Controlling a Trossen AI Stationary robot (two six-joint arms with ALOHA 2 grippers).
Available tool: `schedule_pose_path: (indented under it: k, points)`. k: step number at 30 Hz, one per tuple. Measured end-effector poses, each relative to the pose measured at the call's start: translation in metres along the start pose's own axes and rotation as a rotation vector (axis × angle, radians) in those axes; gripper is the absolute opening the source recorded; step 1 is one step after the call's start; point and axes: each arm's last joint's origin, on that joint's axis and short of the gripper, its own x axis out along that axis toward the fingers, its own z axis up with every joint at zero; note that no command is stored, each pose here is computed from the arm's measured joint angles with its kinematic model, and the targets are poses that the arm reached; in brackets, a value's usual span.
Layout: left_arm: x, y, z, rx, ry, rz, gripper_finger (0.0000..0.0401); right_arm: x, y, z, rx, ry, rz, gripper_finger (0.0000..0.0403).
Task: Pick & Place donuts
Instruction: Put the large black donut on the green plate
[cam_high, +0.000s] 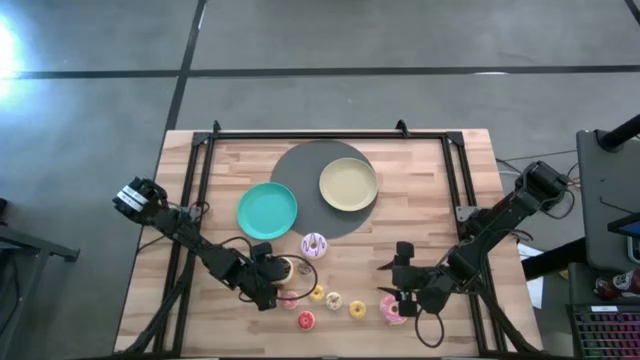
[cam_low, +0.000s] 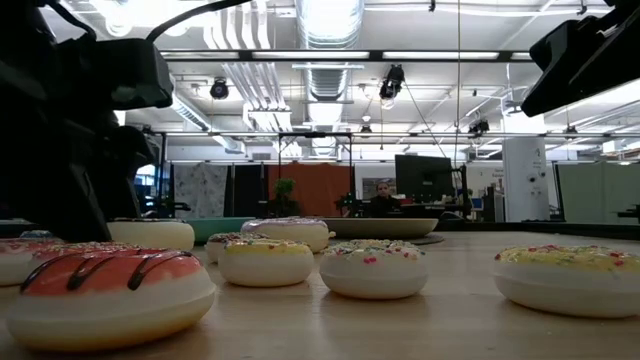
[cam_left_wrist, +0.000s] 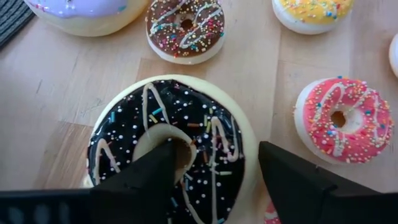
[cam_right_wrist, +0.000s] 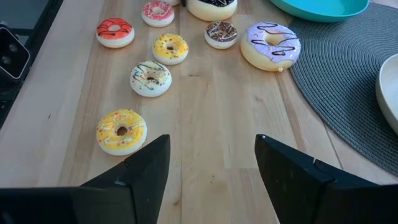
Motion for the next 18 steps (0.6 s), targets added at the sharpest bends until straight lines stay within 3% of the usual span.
schedule_pose_path:
  k: [9,18]
  points:
    - [0.0000,0.0000,0.0000,0.012,-0.001,0.000,0.0128,0.0000,0.0000,0.0000,0.003,0.000,0.000,0.0226]
    - [-0.0035,-0.0027,0.0052,0.041,-0.012,-0.011,0.0103,0.0000,0.0000,0.0000,0.003,0.000,0.000,0.0226]
